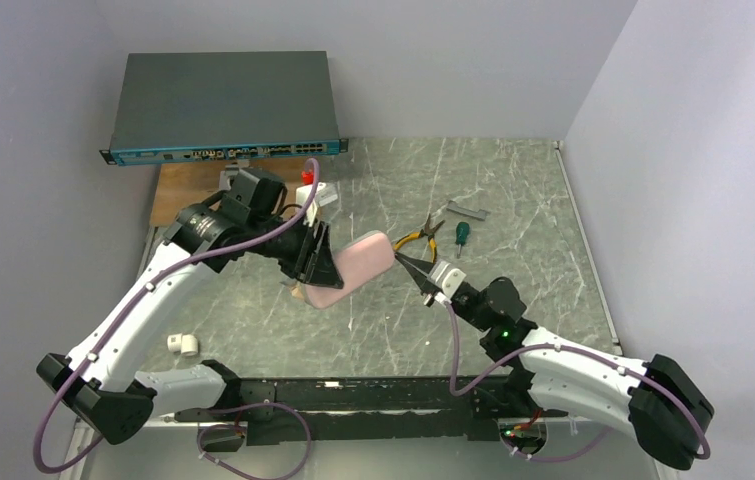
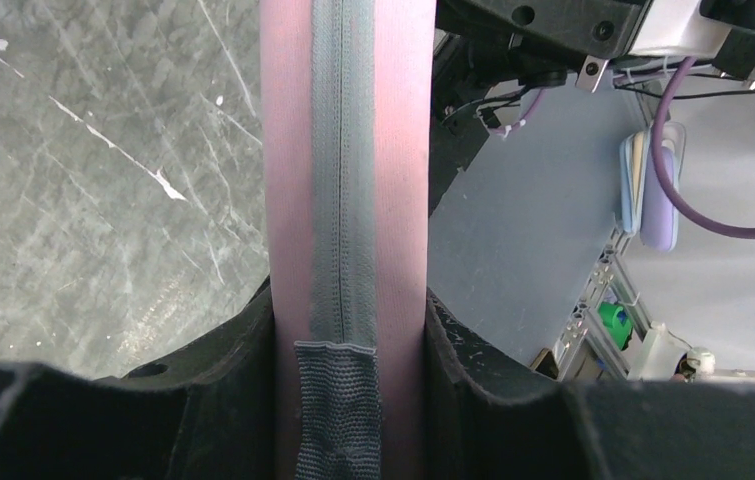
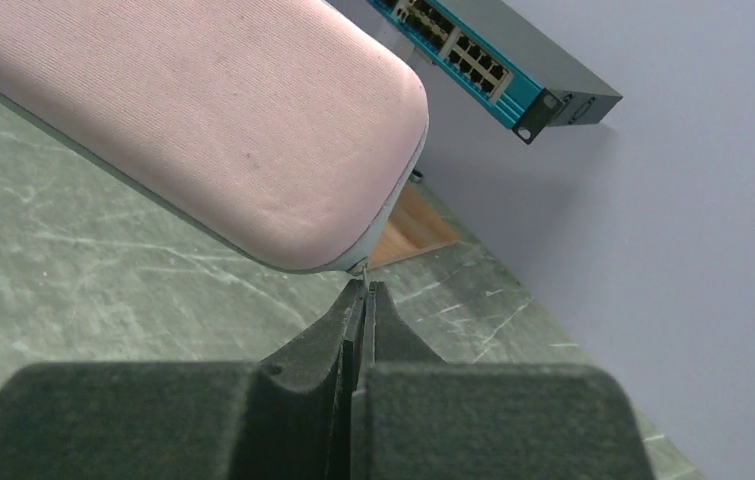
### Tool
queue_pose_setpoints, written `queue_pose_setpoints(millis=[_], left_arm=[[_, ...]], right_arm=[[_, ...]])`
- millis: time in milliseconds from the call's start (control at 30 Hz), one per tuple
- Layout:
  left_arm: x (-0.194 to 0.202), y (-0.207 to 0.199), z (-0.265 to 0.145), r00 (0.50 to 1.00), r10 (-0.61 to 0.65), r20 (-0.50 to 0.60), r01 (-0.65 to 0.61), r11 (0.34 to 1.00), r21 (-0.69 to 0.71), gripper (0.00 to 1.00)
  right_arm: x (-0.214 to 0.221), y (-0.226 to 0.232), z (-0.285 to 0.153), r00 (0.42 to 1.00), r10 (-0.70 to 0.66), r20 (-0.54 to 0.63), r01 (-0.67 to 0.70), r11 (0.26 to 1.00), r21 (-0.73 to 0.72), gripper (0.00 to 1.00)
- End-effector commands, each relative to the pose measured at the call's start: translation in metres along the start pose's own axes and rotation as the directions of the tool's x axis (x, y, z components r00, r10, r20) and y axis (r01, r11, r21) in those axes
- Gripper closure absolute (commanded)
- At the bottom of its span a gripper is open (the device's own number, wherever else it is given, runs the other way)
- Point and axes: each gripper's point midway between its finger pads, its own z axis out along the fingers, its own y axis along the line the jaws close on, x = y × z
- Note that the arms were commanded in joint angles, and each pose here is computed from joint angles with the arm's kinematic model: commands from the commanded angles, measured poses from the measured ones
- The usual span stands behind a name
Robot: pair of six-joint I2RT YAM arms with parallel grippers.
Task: Open the umbrella
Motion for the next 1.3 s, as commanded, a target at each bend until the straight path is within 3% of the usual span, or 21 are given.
queue_pose_setpoints(millis=[0,533,800,1267], left_arm=[[0.022,-0.01,-0.006,0.999,0.029,-0.046,-0.027,0.999,0.036,1.0],[0.067,-0.004,0.048,0.956,0.068,-0.285,-0.044,0.995,0.093,1.0],[0.08,-0.007,0.059,0.937,0.092,-0.336,-0.048,0.989,0.137,1.0],[0.087,0.001,0.108,0.879,0.114,-0.464,-0.05,0.988,0.148,1.0]], right_arm=[[-0.002,-0.031,0.002,0.993,-0.098,-0.06,0.102,0.992,0.072,1.0],[-0.045,-0.051,-0.001,0.976,-0.214,-0.036,0.216,0.973,0.074,1.0],[-0.068,-0.024,-0.007,0.975,-0.222,0.017,0.223,0.969,-0.102,1.0],[-0.073,-0.001,-0.019,0.963,-0.267,0.024,0.266,0.94,-0.213,1.0]])
